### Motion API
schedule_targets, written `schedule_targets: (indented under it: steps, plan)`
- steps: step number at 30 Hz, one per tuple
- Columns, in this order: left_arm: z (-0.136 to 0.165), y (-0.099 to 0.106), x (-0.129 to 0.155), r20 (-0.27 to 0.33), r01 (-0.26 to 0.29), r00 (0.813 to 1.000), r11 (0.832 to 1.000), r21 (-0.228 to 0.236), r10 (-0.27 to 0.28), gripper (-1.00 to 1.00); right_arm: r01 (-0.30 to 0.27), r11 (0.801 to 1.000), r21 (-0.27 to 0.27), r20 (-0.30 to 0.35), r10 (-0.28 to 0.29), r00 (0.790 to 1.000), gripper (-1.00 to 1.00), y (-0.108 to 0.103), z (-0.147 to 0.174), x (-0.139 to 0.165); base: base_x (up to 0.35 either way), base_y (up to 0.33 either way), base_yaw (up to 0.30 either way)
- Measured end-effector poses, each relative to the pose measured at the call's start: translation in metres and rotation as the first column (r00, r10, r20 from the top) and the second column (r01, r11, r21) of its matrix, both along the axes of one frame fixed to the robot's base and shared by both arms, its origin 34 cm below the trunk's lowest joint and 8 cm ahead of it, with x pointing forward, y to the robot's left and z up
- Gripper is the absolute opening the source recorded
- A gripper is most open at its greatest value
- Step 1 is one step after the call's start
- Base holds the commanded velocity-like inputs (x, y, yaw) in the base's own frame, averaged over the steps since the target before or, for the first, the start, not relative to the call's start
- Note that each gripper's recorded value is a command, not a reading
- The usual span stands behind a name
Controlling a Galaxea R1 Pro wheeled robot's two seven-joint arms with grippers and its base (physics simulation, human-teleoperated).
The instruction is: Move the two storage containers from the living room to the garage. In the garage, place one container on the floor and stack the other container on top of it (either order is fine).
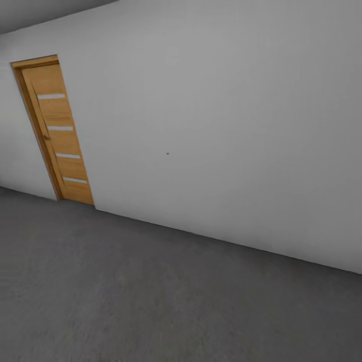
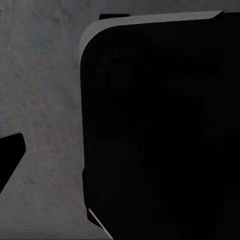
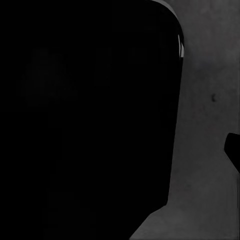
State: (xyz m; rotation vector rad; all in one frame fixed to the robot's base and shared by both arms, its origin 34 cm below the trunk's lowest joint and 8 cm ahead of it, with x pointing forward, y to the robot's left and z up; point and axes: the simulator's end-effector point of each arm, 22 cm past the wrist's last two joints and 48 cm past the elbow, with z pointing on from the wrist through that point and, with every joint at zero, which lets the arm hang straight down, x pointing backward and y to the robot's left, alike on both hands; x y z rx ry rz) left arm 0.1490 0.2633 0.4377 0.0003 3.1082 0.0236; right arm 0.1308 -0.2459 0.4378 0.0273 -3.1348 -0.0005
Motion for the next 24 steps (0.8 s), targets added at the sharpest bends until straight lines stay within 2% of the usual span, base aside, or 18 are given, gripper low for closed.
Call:
schedule_targets:
  steps: [24]
  plan:
    - [0.0000,-0.0002,0.0000,0.000,0.000,1.000,1.000,0.000,0.000,1.00,-0.001,1.000,0.000,0.004,0.001,1.000,1.00,0.0000,0.0000,0.0009,0.000,0.000,0.282]
